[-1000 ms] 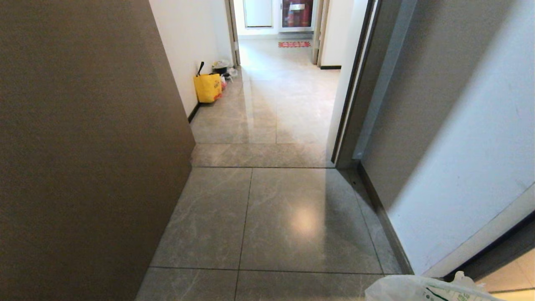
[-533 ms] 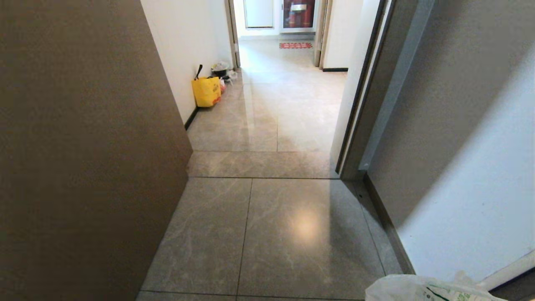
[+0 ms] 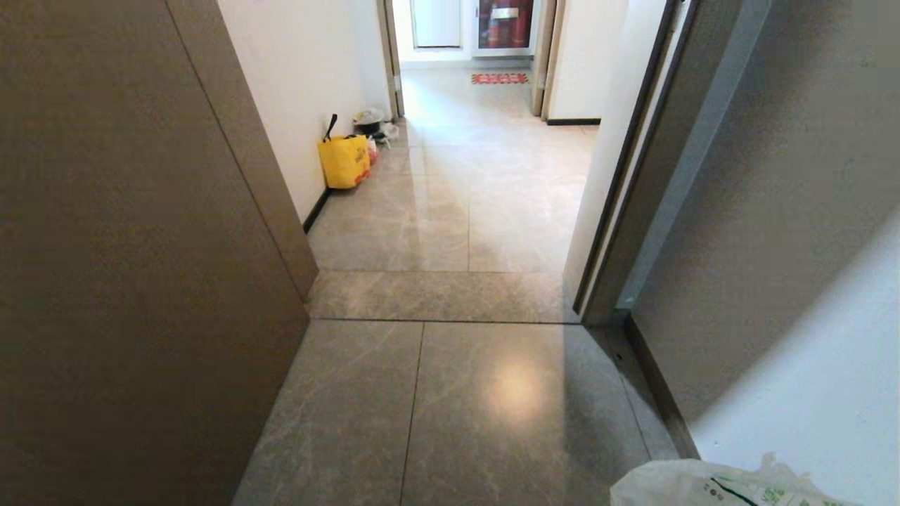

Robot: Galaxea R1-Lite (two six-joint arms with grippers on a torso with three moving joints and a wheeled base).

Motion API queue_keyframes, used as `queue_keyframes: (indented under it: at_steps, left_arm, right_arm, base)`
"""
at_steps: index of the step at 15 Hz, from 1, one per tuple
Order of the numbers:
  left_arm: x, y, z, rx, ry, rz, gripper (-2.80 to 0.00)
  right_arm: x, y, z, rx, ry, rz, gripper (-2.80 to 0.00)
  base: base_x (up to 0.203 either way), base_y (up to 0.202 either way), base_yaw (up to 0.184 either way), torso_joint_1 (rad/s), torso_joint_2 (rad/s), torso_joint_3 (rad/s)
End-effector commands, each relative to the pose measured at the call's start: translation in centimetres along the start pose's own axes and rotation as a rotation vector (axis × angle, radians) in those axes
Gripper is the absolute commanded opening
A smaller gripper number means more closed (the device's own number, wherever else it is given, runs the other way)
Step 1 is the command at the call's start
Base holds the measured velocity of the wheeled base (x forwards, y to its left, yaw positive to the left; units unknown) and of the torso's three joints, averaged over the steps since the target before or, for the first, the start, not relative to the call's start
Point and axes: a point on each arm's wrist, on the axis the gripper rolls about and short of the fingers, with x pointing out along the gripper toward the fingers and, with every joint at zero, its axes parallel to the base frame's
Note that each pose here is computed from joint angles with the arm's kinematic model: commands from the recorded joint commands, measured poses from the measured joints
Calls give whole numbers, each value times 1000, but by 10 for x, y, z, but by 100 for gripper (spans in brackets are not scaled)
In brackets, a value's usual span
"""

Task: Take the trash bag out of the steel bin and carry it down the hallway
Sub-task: Put the trash bag at the door

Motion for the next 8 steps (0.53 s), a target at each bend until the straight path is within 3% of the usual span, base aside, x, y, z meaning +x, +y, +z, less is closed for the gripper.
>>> queue_keyframes:
  at_steps: [1,8]
  left_arm:
    - [0,0,0,0,0,-1,-280]
    - [0,0,0,-1,0,1,-280]
  right_arm:
    - [0,0,0,-1,0,0,-280]
    - [0,0,0,-1,0,1,-280]
  base:
    - [65,0,2,2,-2,-2]
    - [0,0,0,0,0,0]
